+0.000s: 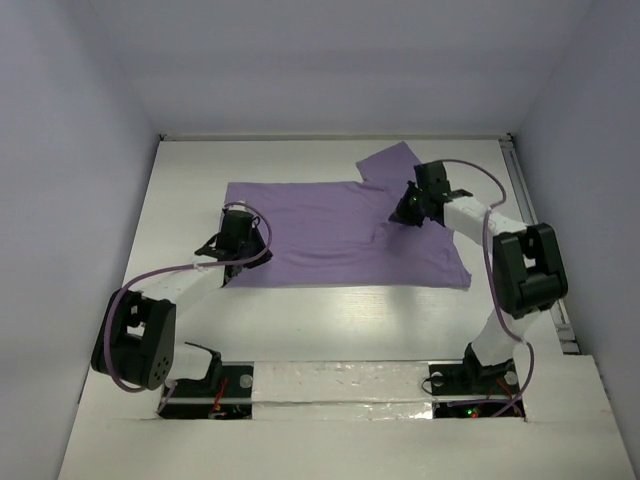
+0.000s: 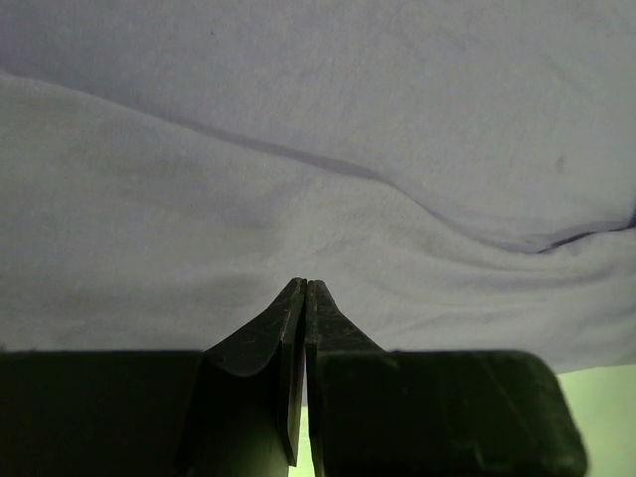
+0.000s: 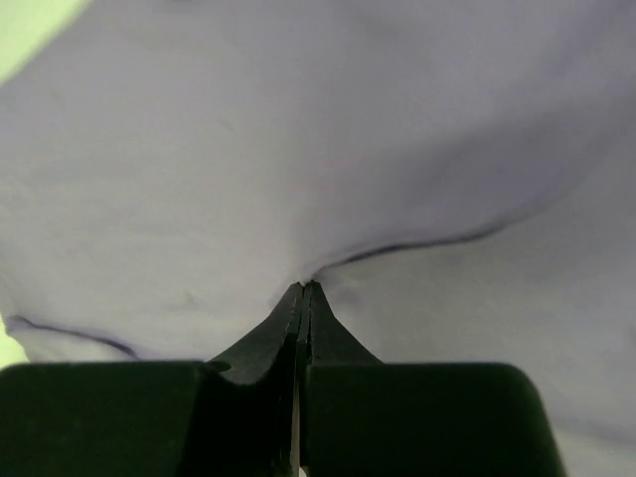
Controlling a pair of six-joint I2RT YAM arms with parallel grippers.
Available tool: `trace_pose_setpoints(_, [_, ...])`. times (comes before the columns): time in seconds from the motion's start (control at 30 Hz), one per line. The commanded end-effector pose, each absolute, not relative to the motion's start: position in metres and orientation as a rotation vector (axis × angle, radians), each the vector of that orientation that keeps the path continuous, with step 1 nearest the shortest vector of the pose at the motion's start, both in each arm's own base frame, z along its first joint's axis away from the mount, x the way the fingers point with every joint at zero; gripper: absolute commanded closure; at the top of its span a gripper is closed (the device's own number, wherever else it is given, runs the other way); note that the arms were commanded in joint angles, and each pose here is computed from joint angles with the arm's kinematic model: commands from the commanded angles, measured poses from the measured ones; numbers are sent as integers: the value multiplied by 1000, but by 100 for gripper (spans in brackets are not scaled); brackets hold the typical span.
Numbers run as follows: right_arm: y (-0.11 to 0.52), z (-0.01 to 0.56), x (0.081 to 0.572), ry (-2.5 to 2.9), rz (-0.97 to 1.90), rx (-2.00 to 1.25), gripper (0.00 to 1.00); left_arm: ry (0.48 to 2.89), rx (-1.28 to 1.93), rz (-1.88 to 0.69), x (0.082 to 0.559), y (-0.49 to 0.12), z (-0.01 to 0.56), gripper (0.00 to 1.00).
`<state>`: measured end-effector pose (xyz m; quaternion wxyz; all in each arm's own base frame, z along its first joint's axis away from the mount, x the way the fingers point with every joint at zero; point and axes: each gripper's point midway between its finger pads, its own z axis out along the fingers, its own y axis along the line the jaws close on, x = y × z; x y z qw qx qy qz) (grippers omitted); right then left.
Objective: Fold and stack the t-shirts
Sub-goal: Fold the flattened tshirt in 1/3 of the way
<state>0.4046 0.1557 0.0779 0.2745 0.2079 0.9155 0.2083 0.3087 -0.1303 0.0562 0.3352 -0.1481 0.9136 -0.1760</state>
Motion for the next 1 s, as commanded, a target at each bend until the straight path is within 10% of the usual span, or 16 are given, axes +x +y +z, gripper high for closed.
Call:
trace_pose_setpoints(0.0, [173,79,428,2482,515,456,100,2351,-371,-473,310,-131,64,100])
trace_pose_setpoints(0.17, [201,74,451,2524,477,359,94,2341,-373,-495,311,-134,70,100])
trace_pose_setpoints(0.27, [204,77,463,2502,444,337,78,2327,-379,-506,314,-135,75,100])
trace_pose_setpoints(0.4, [215,95,459,2470,445,260,30,2331,-350,-513,314,-140,79,100])
trace_pose_setpoints(0.47, [212,105,454,2440,417,251,29,2341,-318,-506,311,-147,80,100])
trace_pose_setpoints(0.57, [200,125,428,2381,441,265,31,2356,-243,-518,303,-171,82,100])
trace_pose_setpoints(0.7, [190,114,373,2400,532,289,98,2370,-193,-563,296,-196,80,100])
trace_pose_setpoints(0.97, [158,31,286,2604,438,341,100,2530,-279,-431,286,-177,30,100])
